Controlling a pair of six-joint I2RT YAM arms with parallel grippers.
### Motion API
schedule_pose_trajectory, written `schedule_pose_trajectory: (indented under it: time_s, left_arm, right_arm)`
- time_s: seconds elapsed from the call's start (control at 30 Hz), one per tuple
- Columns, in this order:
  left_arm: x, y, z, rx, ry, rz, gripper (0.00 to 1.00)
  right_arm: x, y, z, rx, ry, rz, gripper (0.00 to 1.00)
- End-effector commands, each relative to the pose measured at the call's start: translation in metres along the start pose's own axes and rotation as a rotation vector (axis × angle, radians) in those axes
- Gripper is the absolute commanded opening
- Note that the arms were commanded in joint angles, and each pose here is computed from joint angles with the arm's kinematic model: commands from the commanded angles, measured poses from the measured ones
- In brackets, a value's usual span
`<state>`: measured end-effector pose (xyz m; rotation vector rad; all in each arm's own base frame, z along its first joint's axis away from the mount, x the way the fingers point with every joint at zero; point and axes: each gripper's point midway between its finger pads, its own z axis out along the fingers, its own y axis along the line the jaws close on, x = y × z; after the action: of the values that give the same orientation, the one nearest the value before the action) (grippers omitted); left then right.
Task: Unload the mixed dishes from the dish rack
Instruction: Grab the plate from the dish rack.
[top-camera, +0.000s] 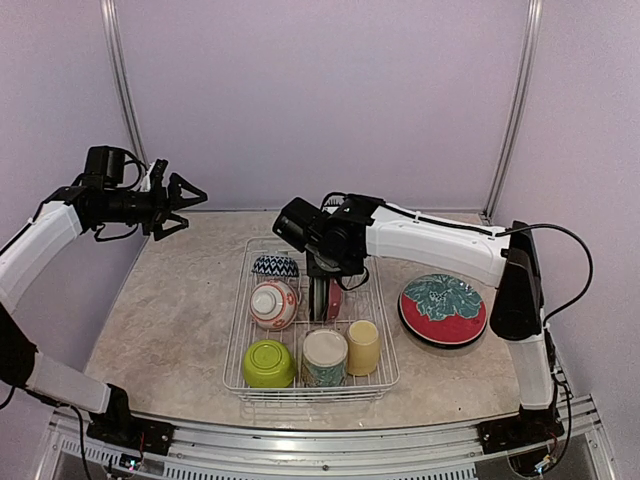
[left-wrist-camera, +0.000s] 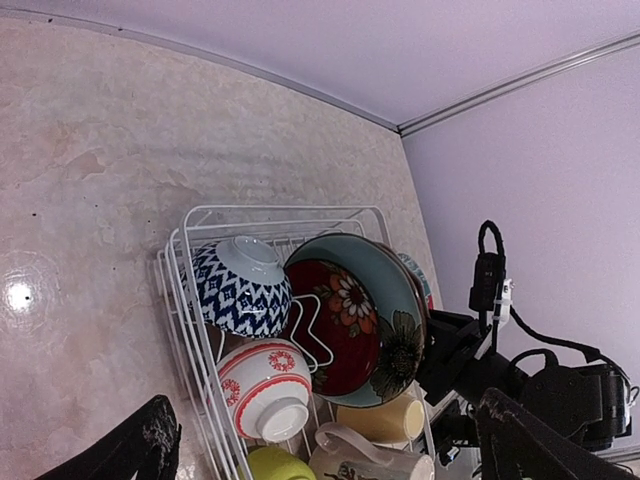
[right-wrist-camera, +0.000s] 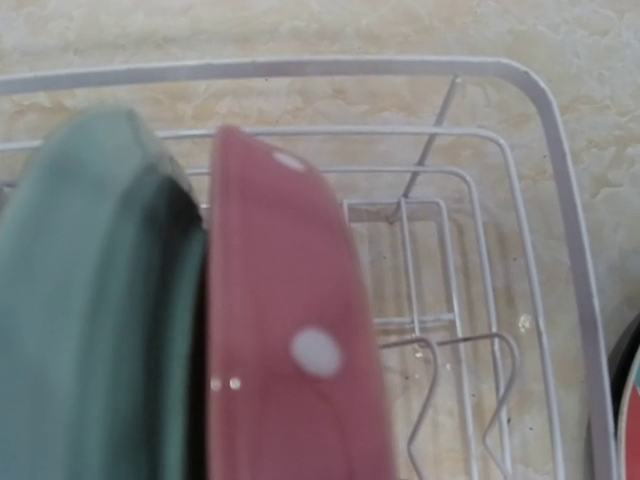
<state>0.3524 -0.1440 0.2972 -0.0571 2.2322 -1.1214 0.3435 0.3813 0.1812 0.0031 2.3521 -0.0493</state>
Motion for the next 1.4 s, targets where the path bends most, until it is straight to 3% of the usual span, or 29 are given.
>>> schedule_pose_trajectory:
  time_s: [0.0, 0.5, 0.6, 0.73, 1.0, 1.37]
  left_arm:
    - [-0.007, 0.001, -0.003, -0.010, -0.018, 0.015, 0.99]
    - [0.002, 0.002, 0.014, 0.024, 0.035, -0.021, 0.99]
    - [0.010, -0.004, 0.021, 0.035, 0.065, -0.017, 0.99]
    - [0.022, -0.011, 0.029, 0.033, 0.090, 0.008, 0.99]
    - [0.033, -0.011, 0.045, 0.041, 0.137, -0.017, 0.99]
    - [0.038, -0.003, 0.055, 0.022, 0.159, -0.069, 0.98]
  right_arm:
    - [-0.039, -0.019, -0.037, 0.051, -0.115, -0.005, 0.00]
    - [-0.068, -0.007, -0.064, -0.057, -0.227, -0.033, 0.00]
    - [-0.061, -0.007, -0.053, -0.204, -0.200, -0.021, 0.00]
    - [-0.077, -0.014, -0.076, -0.340, -0.295, 0.041, 0.00]
    - [-0.089, -0.028, -0.078, -0.105, -0.320, -0.054, 0.00]
    - [-0.093, 0.000, -0.065, -0.079, -0.375, -0.213, 0.00]
